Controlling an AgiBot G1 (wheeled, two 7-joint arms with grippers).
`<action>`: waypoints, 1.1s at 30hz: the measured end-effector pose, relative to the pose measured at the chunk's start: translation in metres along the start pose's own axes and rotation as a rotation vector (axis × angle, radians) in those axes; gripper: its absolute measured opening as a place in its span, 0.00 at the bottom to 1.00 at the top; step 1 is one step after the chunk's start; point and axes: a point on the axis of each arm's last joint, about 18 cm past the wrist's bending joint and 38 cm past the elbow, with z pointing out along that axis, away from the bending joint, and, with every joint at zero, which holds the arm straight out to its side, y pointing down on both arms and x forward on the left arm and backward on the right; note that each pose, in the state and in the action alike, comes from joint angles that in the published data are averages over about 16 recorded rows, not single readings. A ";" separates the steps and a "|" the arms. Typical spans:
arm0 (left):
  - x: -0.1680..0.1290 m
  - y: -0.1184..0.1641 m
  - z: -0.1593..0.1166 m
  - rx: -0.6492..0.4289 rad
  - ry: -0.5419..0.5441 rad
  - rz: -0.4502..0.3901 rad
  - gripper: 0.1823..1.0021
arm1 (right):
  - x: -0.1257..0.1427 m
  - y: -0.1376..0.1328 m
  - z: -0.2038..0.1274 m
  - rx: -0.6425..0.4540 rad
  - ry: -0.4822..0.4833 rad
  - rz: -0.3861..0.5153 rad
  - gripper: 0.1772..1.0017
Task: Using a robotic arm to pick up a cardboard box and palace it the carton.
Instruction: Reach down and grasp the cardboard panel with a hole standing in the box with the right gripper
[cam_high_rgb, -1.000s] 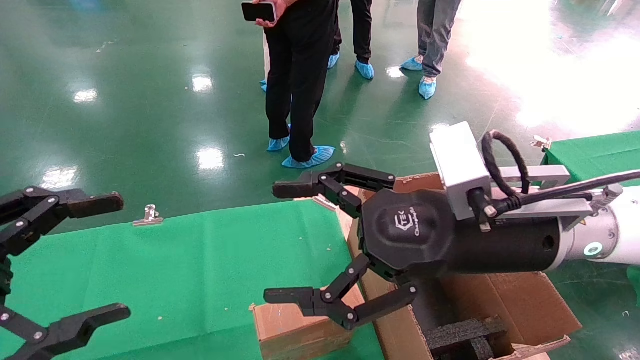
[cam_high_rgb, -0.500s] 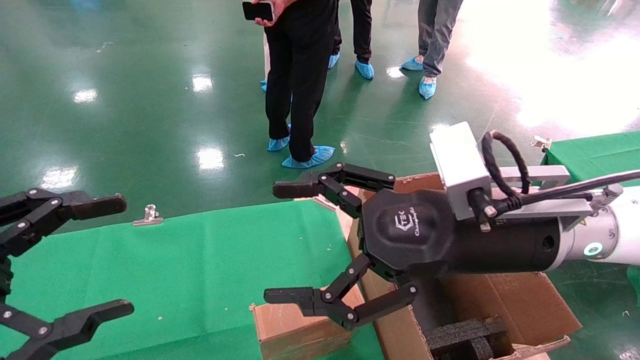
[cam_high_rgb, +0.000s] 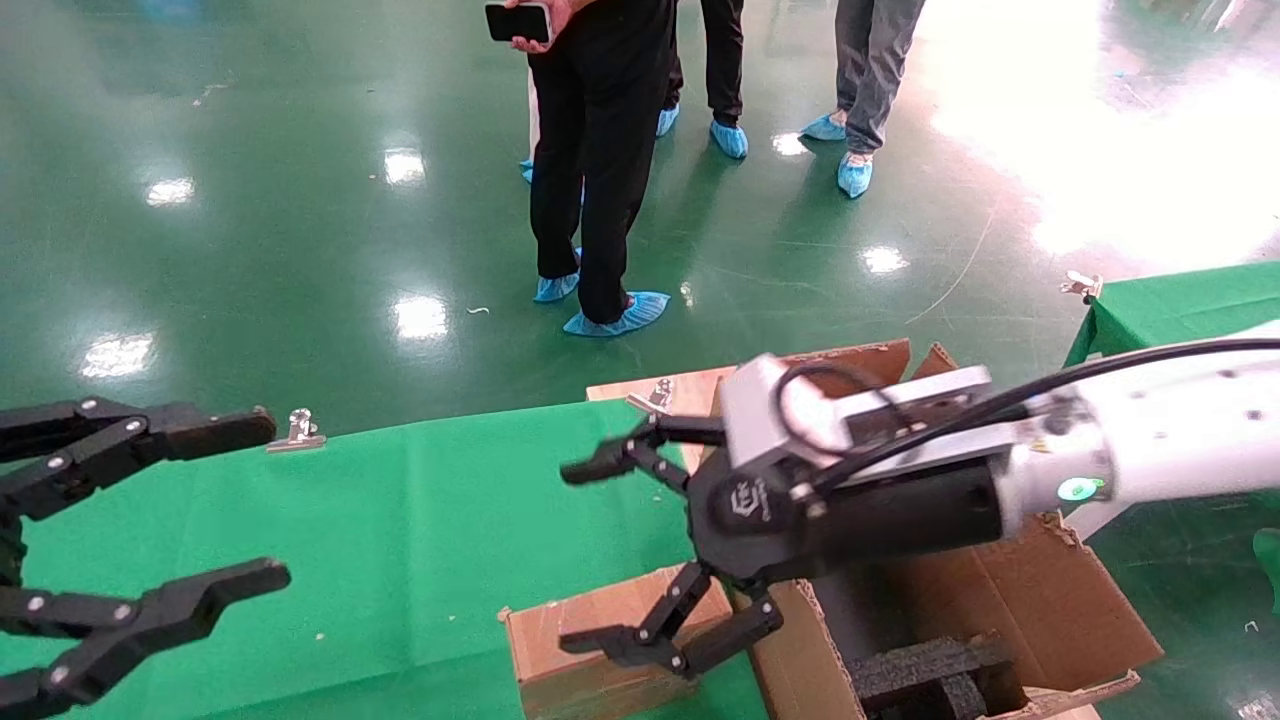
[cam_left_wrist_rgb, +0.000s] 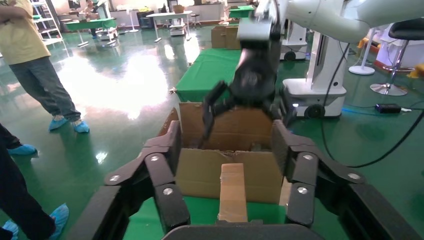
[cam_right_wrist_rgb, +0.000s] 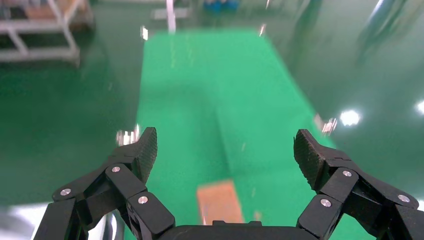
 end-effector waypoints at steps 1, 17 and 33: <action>0.000 0.000 0.000 0.000 0.000 0.000 0.73 | 0.002 0.003 0.003 -0.023 -0.006 -0.001 1.00; 0.000 0.000 0.000 0.000 0.000 0.000 0.29 | 0.029 0.030 0.049 -0.363 -0.112 -0.093 1.00; 0.000 0.000 0.000 0.000 0.000 0.000 0.03 | 0.053 0.039 0.075 -0.603 -0.212 -0.212 1.00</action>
